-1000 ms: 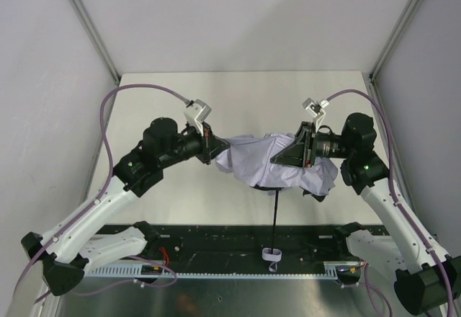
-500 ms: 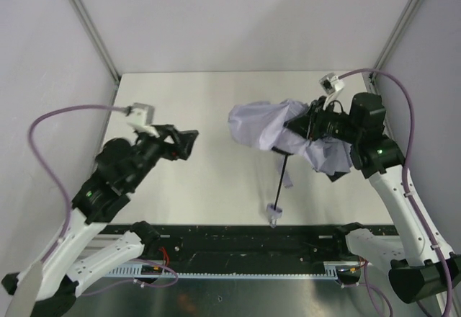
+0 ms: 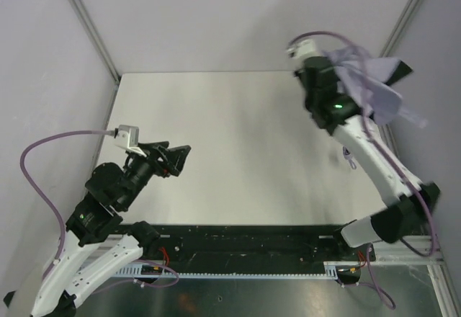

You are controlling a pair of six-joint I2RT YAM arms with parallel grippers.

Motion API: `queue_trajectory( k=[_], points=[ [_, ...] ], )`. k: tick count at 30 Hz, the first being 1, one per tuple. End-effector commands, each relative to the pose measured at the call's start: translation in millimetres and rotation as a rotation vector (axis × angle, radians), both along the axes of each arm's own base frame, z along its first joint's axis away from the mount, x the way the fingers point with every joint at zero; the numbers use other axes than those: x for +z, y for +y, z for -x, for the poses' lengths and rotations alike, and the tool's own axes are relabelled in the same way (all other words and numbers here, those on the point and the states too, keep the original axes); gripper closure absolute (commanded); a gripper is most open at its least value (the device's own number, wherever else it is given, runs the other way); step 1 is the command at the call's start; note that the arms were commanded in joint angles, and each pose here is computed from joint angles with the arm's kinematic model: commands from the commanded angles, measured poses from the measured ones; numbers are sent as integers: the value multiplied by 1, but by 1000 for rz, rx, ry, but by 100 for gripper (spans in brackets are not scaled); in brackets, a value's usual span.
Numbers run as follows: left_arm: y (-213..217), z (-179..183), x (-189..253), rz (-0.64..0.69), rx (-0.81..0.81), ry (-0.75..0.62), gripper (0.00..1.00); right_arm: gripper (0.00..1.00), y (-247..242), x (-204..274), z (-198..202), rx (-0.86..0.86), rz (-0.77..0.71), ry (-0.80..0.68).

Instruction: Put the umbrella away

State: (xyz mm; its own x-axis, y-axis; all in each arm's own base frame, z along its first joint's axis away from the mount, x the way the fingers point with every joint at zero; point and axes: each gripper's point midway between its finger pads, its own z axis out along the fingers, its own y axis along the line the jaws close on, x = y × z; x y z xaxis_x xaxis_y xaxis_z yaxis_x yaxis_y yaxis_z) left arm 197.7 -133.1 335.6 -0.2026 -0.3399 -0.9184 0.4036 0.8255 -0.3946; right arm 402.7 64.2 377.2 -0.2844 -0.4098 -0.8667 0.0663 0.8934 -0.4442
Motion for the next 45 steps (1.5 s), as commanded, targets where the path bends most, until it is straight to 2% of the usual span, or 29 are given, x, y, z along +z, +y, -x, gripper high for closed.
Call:
queue_trajectory(
  k=[1,5,10,16,19,22,28,36,40,45],
  points=[
    [-2,13,3,89,-41,-8,18,100,76,-93,-25,172,466,237],
    [3,23,-5,127,-50,-12,20,100,148,-213,-7,409,600,505],
    [11,32,-19,224,-31,8,21,100,215,-311,76,751,647,787],
    [9,37,-38,285,-41,58,22,100,248,-359,176,1069,420,1145],
    [6,36,-44,316,-41,100,22,100,250,-377,205,1122,295,1300],
    [0,31,-62,357,-17,203,22,100,249,-391,221,1143,194,1411],
    [-28,19,-130,456,46,547,21,100,247,-401,226,1164,30,1509],
    [-58,13,-195,522,174,948,8,100,249,-402,215,1205,-142,1497],
    [-83,9,-216,617,110,1027,7,100,249,-402,212,1222,-207,1486],
    [-108,4,-233,681,2,1052,14,100,251,-397,208,1244,-259,1469]
  ],
)
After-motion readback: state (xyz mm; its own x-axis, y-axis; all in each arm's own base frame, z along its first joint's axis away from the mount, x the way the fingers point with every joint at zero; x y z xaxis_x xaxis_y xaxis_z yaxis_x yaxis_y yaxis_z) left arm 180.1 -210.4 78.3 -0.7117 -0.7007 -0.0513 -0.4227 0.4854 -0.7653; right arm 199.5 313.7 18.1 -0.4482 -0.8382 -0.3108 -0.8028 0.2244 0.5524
